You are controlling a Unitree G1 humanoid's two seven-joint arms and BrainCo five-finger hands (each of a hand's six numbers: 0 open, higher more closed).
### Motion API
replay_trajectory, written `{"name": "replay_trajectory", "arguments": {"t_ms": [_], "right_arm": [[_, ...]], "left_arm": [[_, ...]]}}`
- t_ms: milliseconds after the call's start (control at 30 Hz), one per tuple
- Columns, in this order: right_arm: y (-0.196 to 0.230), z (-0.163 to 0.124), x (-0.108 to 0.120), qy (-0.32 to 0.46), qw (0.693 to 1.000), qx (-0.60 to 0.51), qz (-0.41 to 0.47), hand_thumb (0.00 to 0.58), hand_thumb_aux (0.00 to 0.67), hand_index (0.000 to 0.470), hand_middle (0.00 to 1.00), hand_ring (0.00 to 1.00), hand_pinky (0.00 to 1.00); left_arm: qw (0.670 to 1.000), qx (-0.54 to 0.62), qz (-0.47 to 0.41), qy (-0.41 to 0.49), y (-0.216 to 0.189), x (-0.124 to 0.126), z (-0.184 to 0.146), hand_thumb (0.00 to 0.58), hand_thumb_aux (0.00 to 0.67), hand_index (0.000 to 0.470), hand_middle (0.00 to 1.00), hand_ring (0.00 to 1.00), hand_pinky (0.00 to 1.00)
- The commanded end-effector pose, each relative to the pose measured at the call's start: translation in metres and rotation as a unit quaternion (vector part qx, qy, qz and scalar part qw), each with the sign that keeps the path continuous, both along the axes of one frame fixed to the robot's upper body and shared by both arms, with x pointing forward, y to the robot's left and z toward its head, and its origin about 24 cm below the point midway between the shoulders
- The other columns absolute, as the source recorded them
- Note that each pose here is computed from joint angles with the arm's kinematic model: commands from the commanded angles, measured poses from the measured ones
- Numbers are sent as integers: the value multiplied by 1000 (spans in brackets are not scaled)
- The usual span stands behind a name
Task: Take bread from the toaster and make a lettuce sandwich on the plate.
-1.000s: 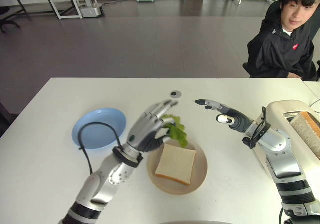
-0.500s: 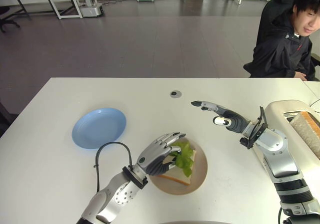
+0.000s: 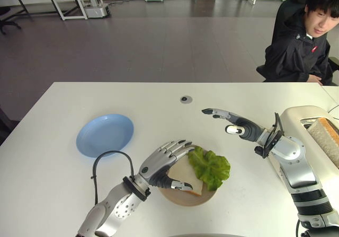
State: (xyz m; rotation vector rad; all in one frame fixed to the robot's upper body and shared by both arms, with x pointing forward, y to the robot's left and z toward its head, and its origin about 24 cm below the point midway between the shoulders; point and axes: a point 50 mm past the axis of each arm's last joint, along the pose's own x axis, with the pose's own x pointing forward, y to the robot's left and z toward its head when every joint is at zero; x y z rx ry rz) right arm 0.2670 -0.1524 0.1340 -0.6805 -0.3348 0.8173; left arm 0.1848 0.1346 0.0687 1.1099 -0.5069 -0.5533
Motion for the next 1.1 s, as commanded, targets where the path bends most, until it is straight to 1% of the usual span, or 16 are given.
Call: {"name": "replay_trajectory", "arguments": {"t_ms": [33,100,167,200,267,300,333,467,500,533,733,867,933,967,1033,1100], "right_arm": [[0,1,-1,-1,1000,-10,9,0,0,0,0,0,0],[-1,1,-1,-2,1000,-11,8,0,0,0,0,0,0],[-1,1,-1,-2,1000,-10,7,0,0,0,0,0,0],[-1,1,-1,-1,1000,-10,7,0,0,0,0,0,0],[-1,0,-1,0,1000,-9,7,0,0,0,0,0,0],[-1,-1,-1,1,1000,-9,8,0,0,0,0,0,0],[-1,-1,-2,1,1000,-8,7,0,0,0,0,0,0],[0,1,-4,-1,1000,-6,8,0,0,0,0,0,0],[-1,1,-4,-1,1000,-6,8,0,0,0,0,0,0],[0,1,-4,-1,1000,-6,8,0,0,0,0,0,0],[2,-1,-4,2,1000,-5,10,0,0,0,0,0,0],[3,-2,-5,5,1000,-6,14,0,0,0,0,0,0],[4,-3,-5,6,1000,-7,15,0,0,0,0,0,0],[5,-3,-5,7,1000,-7,15,0,0,0,0,0,0],[5,-3,-6,8,1000,-7,17,0,0,0,0,0,0],[5,-3,-6,9,1000,-7,19,0,0,0,0,0,0]], "left_arm": [[1000,18,4,1,8,-2,3,144,89,63,0,0,0],[1000,21,3,-1,8,-2,4,179,113,79,0,0,0],[1000,30,-5,-3,3,-3,3,198,126,88,0,0,0],[999,42,-13,-5,-3,-4,0,275,184,129,0,0,0],[998,57,-28,-12,-16,-4,-6,322,223,157,0,0,0],[997,62,-35,-17,-23,-4,-8,390,286,201,0,0,0],[996,69,-45,-22,-29,-4,-11,436,336,236,0,0,0],[992,105,-58,-33,-36,-5,-20,460,365,256,0,0,0],[991,111,-60,-36,-37,-6,-21,480,391,275,0,0,0],[991,114,-62,-37,-38,-6,-22,484,397,278,0,0,0],[991,107,-76,-40,-49,-9,-24,472,381,267,0,0,0],[990,107,-77,-43,-51,-7,-26,482,394,276,0,0,0],[991,104,-74,-44,-50,-6,-25,458,363,254,0,0,0],[991,103,-73,-44,-50,-6,-26,460,365,256,0,0,0],[991,103,-70,-42,-50,-4,-27,498,418,293,0,0,0],[991,105,-69,-41,-49,-3,-28,550,518,363,0,0,0]]}}
